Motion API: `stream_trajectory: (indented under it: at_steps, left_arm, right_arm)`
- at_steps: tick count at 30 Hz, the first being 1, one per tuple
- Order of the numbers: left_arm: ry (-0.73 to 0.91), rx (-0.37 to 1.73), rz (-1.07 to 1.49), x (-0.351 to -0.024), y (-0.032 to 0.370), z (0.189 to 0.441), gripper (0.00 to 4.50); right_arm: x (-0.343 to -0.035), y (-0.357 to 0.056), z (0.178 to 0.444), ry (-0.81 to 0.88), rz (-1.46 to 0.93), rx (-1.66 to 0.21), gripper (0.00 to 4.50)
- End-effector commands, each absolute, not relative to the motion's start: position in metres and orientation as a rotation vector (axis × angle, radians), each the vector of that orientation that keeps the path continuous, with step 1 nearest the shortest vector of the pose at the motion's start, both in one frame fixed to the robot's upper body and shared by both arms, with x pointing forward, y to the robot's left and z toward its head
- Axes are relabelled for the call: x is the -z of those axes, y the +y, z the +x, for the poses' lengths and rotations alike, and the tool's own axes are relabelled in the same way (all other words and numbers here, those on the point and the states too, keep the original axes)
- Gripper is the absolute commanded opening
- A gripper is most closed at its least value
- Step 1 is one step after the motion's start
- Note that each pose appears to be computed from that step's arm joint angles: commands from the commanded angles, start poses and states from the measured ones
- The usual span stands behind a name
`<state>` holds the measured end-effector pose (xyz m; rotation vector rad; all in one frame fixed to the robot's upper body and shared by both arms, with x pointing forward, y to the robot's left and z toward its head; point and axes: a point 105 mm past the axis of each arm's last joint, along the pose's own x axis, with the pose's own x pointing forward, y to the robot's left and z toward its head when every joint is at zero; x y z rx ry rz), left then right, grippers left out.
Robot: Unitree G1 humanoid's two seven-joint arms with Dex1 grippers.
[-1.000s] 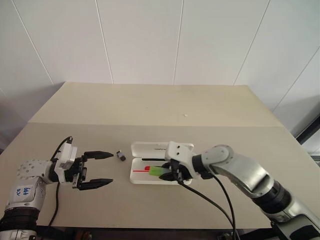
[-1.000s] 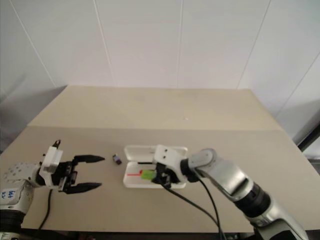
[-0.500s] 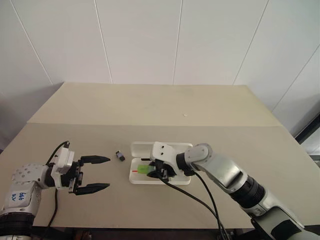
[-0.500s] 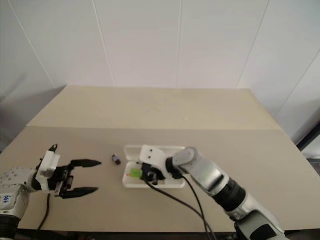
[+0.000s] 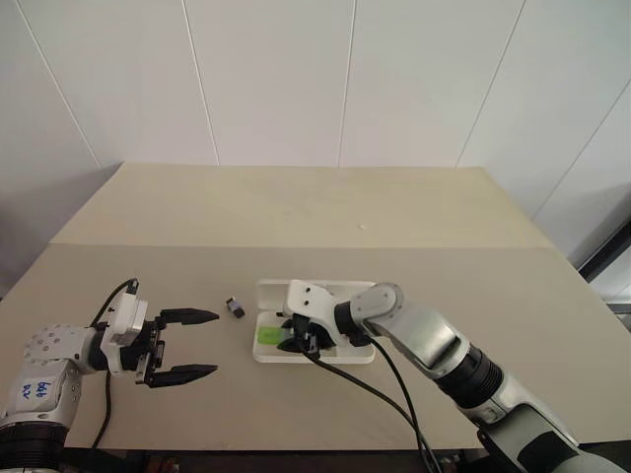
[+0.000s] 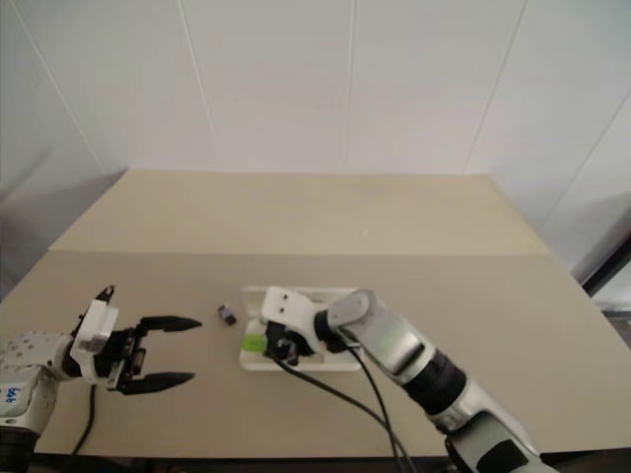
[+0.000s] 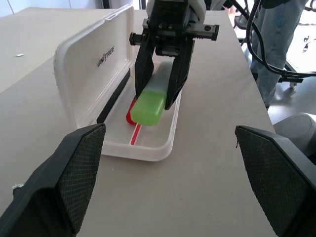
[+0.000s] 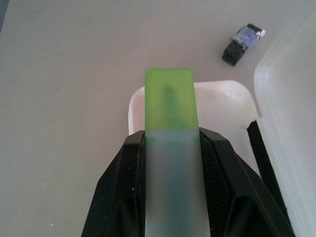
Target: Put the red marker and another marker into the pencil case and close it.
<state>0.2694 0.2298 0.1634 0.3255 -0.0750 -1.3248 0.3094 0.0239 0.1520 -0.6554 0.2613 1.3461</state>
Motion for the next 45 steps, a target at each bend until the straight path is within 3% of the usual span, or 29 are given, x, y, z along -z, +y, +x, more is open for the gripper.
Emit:
stream_trajectory:
  at_steps: [1,8,9,15,21,30,37,45]
  left_arm:
    - [-0.119,1.314,0.355,-0.174,0.232,0.266,4.5]
    - [-0.122,1.309,0.359,-0.175,0.232,0.267,4.5]
    - [-0.122,1.308,0.36,-0.176,0.232,0.267,4.5]
    - [-0.128,1.306,0.362,-0.176,0.231,0.267,4.5]
    - [-0.133,1.303,0.361,-0.177,0.23,0.266,4.5]
    - [-0.13,1.201,0.387,-0.177,0.235,0.26,4.5]
    - [-0.088,0.917,0.456,-0.174,0.258,0.288,4.5]
    - [-0.053,0.648,0.367,-0.165,0.253,0.319,4.5]
  right_arm:
    - [-0.154,0.028,0.307,0.23,-0.667,-1.363,1.87]
    - [-0.152,0.03,0.31,0.234,-0.661,-1.359,1.87]
    - [-0.151,0.031,0.311,0.235,-0.66,-1.358,2.59]
    - [-0.151,0.032,0.31,0.233,-0.654,-1.363,4.47]
    - [-0.159,0.026,0.304,0.229,-0.627,-1.364,4.47]
    - [-0.179,-0.018,0.263,0.282,-0.457,-1.42,4.47]
    - [-0.194,-0.056,0.249,0.257,-0.34,-1.367,4.47]
    - [-0.2,-0.105,0.247,0.166,-0.348,-1.289,4.47]
